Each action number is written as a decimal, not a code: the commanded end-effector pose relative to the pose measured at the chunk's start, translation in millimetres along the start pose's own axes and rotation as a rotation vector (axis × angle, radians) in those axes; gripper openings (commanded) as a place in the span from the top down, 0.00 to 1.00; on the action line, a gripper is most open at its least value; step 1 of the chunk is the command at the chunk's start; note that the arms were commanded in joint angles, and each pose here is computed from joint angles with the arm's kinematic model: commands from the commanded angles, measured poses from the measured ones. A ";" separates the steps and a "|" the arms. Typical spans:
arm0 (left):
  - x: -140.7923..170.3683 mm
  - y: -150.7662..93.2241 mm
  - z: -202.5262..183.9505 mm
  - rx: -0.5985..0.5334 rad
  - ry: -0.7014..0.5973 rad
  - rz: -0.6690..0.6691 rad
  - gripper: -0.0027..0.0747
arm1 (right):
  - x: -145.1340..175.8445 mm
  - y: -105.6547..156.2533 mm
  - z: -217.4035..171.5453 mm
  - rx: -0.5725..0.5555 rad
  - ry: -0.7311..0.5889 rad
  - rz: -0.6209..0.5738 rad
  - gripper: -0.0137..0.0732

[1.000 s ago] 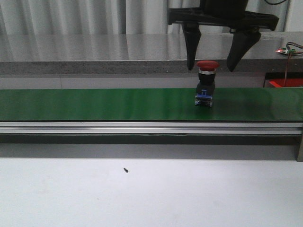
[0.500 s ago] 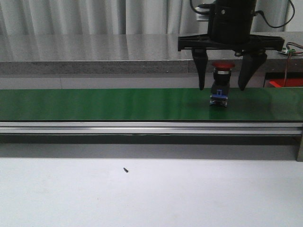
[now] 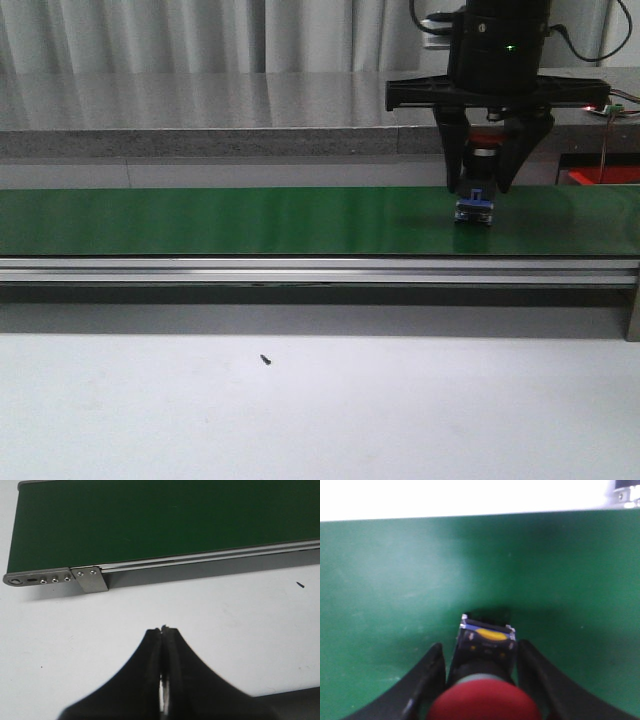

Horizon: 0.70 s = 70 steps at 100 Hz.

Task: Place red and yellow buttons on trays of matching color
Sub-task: 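Lower the right gripper onto the red button and grasp it, then carry the red button into the red tray and open the right gripper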

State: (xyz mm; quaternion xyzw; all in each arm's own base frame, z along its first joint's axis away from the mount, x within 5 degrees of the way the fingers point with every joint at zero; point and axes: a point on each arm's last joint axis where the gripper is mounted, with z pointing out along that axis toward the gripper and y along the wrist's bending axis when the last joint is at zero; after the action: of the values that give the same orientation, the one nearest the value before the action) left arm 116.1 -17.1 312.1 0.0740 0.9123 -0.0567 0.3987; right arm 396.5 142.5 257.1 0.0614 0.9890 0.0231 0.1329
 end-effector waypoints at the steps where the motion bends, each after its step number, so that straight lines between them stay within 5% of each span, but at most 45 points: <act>1: -10.6 -1.7 -5.5 0.009 -0.079 -0.007 0.99 | -5.3 -7.5 -51.2 -0.027 -0.143 -0.050 0.59; 28: -10.6 -1.7 -5.5 0.009 -0.079 -0.007 0.99 | -12.7 -45.3 -97.5 0.012 -0.279 -0.223 0.59; 70: -10.6 -1.7 -5.5 0.009 -0.079 -0.007 0.99 | -28.2 -163.3 -116.6 0.103 -0.275 -0.026 0.59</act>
State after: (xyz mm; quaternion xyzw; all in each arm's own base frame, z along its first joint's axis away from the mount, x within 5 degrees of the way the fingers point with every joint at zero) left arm 116.1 -17.1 312.1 0.0740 0.9123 -0.0567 0.3987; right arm 385.7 -7.5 333.7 0.0489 0.9753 -0.0375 0.2122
